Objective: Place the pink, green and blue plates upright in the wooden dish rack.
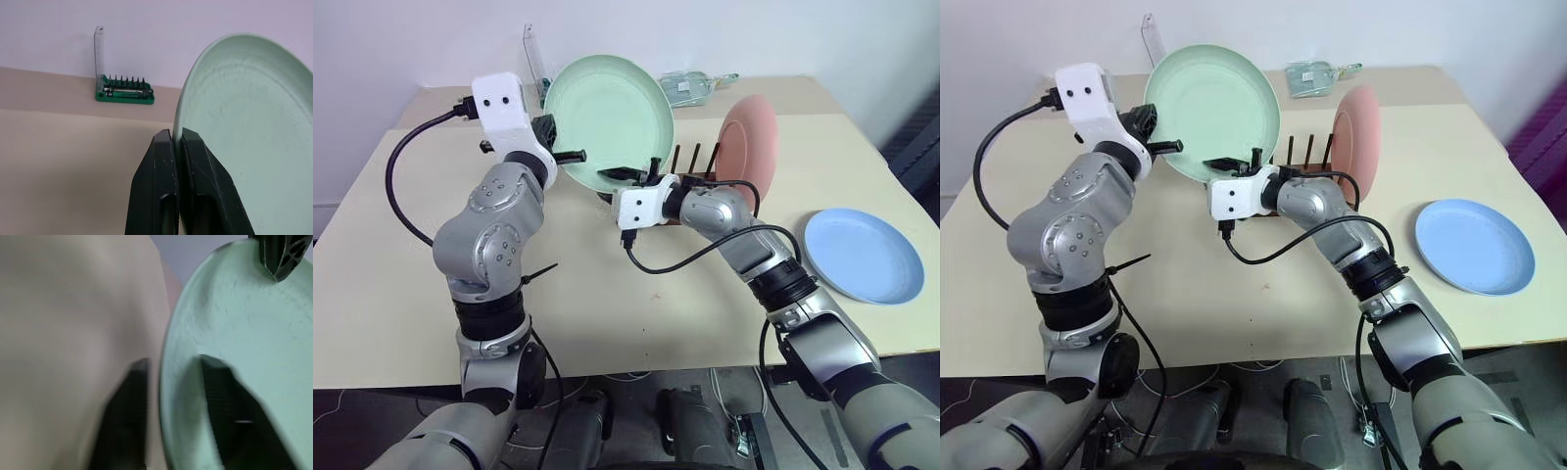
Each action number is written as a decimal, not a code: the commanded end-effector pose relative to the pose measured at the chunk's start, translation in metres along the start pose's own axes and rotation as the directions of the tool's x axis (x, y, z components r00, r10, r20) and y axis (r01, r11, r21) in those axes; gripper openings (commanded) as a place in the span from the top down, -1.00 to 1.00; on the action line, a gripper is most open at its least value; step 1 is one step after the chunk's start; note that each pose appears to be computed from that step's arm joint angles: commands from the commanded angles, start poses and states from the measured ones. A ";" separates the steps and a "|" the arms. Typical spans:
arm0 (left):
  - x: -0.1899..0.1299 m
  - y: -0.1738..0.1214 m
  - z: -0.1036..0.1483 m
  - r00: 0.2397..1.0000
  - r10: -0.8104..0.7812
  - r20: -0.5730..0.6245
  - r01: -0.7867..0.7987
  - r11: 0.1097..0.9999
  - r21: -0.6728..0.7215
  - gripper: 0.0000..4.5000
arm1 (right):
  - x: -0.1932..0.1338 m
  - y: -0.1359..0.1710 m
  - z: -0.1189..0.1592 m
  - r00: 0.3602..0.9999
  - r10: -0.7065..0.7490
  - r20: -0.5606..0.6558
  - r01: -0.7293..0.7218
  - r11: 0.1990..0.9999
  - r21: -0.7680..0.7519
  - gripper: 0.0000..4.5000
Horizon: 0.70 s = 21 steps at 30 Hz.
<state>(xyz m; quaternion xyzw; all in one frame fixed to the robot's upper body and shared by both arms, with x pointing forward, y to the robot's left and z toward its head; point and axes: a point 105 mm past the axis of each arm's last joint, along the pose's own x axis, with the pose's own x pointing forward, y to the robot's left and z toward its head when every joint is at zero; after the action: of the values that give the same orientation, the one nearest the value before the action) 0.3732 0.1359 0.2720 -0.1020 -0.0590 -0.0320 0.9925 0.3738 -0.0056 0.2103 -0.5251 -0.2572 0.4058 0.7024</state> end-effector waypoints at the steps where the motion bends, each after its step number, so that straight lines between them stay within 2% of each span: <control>1: -0.006 -0.003 0.022 0.995 -0.024 0.094 0.028 0.999 -0.046 1.00 | -0.002 -0.015 0.006 0.998 -0.053 0.017 0.054 0.997 -0.060 0.97; 4: -0.007 -0.002 0.033 0.988 -0.015 0.157 0.042 0.985 -0.167 0.55 | -0.004 -0.016 0.004 0.998 -0.063 0.012 0.063 0.995 -0.080 1.00; 8: -0.010 0.032 0.073 0.930 0.164 0.328 -0.018 0.914 -0.405 -0.31 | -0.013 -0.024 -0.001 0.993 -0.115 -0.004 0.115 0.990 -0.081 1.00; 9: -0.012 0.045 0.082 0.907 0.219 0.358 -0.031 0.886 -0.463 -0.31 | -0.017 -0.029 -0.003 0.990 -0.138 -0.009 0.137 0.988 -0.076 1.00; 11: -0.014 0.067 0.092 0.877 0.287 0.386 -0.102 0.895 -0.435 -0.31 | -0.026 -0.040 -0.005 0.984 -0.175 -0.004 0.175 0.983 -0.064 1.00; 14: -0.014 0.090 0.096 0.862 0.305 0.406 -0.201 0.939 -0.280 -0.31 | -0.043 -0.060 -0.001 0.969 -0.247 0.027 0.245 0.968 0.058 1.00; 16: -0.012 0.102 0.086 0.884 0.251 0.395 -0.258 0.965 -0.037 -0.31 | -0.057 -0.075 0.005 0.951 -0.305 0.055 0.281 0.923 0.261 1.00; 17: -0.009 0.106 0.073 0.911 0.218 0.351 -0.253 0.966 0.059 -0.31 | -0.064 -0.083 0.008 0.937 -0.341 0.074 0.288 0.876 0.387 1.00; 19: -0.005 0.094 0.022 0.984 0.042 0.175 -0.084 0.966 0.243 -0.31 | -0.079 -0.101 0.007 0.891 -0.449 0.068 0.275 0.653 0.706 1.00; 20: -0.008 0.084 -0.007 0.996 -0.060 0.072 0.037 0.958 0.283 -0.31 | -0.085 -0.105 0.007 0.878 -0.474 0.065 0.233 0.542 0.808 1.00; 21: -0.011 0.076 -0.024 0.992 -0.125 0.010 0.117 0.949 0.294 -0.31 | -0.088 -0.107 0.008 0.874 -0.481 0.062 0.201 0.475 0.857 1.00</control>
<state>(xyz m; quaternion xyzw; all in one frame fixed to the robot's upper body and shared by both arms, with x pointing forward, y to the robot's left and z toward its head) 0.3714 0.2371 0.2401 0.0311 -0.0920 0.0020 0.9953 0.3611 -0.0818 0.3047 -0.0747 -0.2420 0.3833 0.8882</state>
